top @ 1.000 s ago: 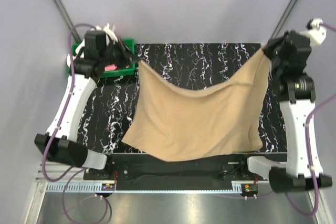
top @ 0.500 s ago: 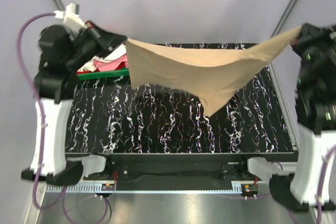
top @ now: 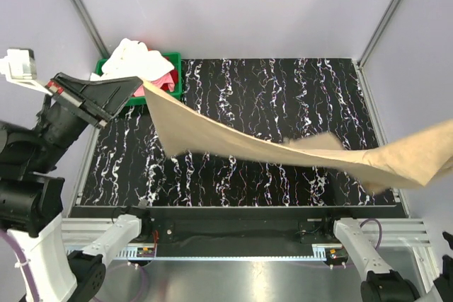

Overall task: Fold and stack the t-shirts
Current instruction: Flatten the tshirt out

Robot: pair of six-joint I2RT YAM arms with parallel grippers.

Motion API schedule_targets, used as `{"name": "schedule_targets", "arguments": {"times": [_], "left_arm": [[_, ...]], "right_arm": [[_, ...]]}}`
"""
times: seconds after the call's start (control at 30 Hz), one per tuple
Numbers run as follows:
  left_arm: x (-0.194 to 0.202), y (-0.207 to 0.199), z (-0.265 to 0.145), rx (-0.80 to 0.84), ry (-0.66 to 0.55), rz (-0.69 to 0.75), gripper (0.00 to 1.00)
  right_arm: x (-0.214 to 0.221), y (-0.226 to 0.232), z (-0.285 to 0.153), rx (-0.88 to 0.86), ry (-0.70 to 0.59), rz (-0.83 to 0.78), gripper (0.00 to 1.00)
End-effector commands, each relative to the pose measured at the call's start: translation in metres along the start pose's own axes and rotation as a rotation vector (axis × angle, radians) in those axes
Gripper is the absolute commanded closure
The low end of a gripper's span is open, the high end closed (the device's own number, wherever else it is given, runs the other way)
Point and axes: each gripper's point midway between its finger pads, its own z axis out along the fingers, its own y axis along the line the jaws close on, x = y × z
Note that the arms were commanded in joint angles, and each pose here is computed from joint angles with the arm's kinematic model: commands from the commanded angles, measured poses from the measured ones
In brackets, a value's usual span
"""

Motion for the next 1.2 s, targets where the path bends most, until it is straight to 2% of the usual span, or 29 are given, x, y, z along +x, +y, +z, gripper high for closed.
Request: {"name": "schedule_targets", "arguments": {"times": [0.0, 0.17, 0.33, 0.4, 0.43, 0.47, 0.5, 0.53, 0.57, 0.6, 0.63, 0.67, 0.7, 0.73, 0.77, 0.8, 0.97, 1.17], "left_arm": [[0.007, 0.030, 0.028, -0.048, 0.057, -0.055, 1.00], [0.023, 0.105, 0.068, -0.191, 0.091, -0.082, 1.00], [0.060, 0.223, 0.126, -0.360, 0.154, -0.128, 1.00], [0.068, 0.251, 0.146, -0.364, 0.158, -0.126, 1.00], [0.084, 0.288, 0.161, -0.410, 0.197, -0.137, 1.00], [0.089, 0.304, 0.169, -0.423, 0.208, -0.131, 1.00], [0.092, 0.318, 0.179, -0.429, 0.211, -0.120, 1.00], [0.107, 0.351, 0.192, -0.464, 0.246, -0.122, 1.00], [0.112, 0.367, 0.201, -0.475, 0.257, -0.123, 1.00], [0.132, 0.400, 0.213, -0.496, 0.298, -0.141, 1.00], [0.137, 0.415, 0.221, -0.498, 0.313, -0.131, 1.00], [0.131, 0.421, 0.236, -0.479, 0.304, -0.112, 1.00], [0.152, 0.460, 0.245, -0.511, 0.343, -0.128, 1.00], [0.155, 0.475, 0.252, -0.514, 0.354, -0.120, 1.00], [0.142, 0.473, 0.271, -0.468, 0.334, -0.104, 1.00], [0.161, 0.511, 0.273, -0.501, 0.363, -0.139, 1.00], [0.154, 0.550, 0.307, -0.443, 0.323, -0.132, 1.00], [0.145, 0.585, 0.312, -0.430, 0.210, -0.144, 1.00]], "right_arm": [[0.055, -0.009, 0.041, 0.080, 0.100, -0.146, 1.00], [0.122, -0.016, 0.093, 0.118, 0.169, -0.297, 1.00], [0.233, -0.045, 0.157, 0.167, 0.245, -0.506, 1.00], [0.283, -0.049, 0.180, 0.128, 0.278, -0.557, 1.00], [0.310, -0.059, 0.185, 0.122, 0.310, -0.584, 1.00], [0.331, -0.064, 0.191, 0.110, 0.328, -0.596, 1.00], [0.365, -0.075, 0.203, 0.114, 0.347, -0.617, 1.00], [0.382, -0.087, 0.210, 0.126, 0.348, -0.622, 1.00], [0.425, -0.109, 0.216, 0.137, 0.404, -0.649, 1.00], [0.440, -0.114, 0.224, 0.132, 0.394, -0.645, 1.00], [0.462, -0.121, 0.227, 0.125, 0.414, -0.651, 1.00], [0.497, -0.155, 0.233, 0.156, 0.466, -0.678, 1.00], [0.512, -0.164, 0.238, 0.164, 0.474, -0.659, 1.00], [0.523, -0.169, 0.245, 0.161, 0.479, -0.646, 1.00], [0.556, -0.196, 0.245, 0.173, 0.532, -0.657, 1.00], [0.568, -0.203, 0.248, 0.171, 0.544, -0.642, 1.00], [0.634, -0.234, 0.258, 0.102, 0.651, -0.595, 1.00], [0.656, -0.257, 0.256, 0.115, 0.700, -0.562, 1.00]]}}
